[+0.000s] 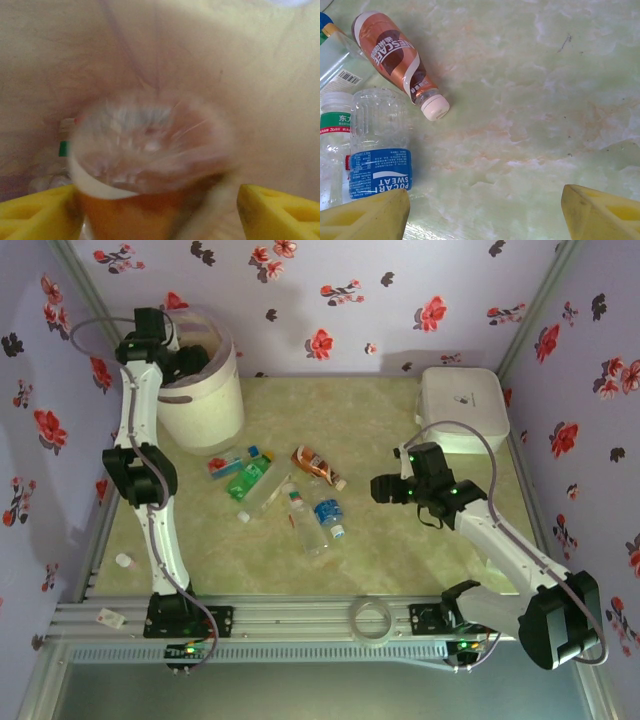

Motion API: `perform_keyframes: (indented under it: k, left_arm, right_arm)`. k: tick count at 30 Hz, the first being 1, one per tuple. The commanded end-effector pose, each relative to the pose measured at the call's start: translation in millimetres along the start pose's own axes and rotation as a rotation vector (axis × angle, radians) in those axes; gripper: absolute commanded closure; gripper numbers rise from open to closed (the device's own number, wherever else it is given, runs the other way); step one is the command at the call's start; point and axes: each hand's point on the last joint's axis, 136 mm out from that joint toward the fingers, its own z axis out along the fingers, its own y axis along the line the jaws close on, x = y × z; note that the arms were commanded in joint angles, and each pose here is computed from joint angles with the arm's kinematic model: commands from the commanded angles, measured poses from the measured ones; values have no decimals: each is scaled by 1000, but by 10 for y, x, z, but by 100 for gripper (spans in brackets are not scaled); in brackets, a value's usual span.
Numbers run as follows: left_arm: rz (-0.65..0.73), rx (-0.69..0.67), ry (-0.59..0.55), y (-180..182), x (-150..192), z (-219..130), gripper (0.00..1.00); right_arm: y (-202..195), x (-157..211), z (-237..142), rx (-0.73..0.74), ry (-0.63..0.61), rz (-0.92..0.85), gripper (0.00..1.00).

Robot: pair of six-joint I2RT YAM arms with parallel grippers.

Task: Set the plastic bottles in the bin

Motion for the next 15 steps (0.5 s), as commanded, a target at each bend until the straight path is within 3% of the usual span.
perform_keyframes:
  k: [1, 6, 15]
  left_arm:
    - [31, -35, 9, 58, 25, -22, 13]
    - [55, -33, -65, -15, -170, -299, 0]
    - [132, -84, -281, -137, -578, -1320, 0]
  right_arm:
    - [-49, 10, 10, 18, -8, 4, 20]
    - [-58, 20, 13, 18, -18, 8, 19]
    - [-56, 24, -8, 34, 0, 2, 19]
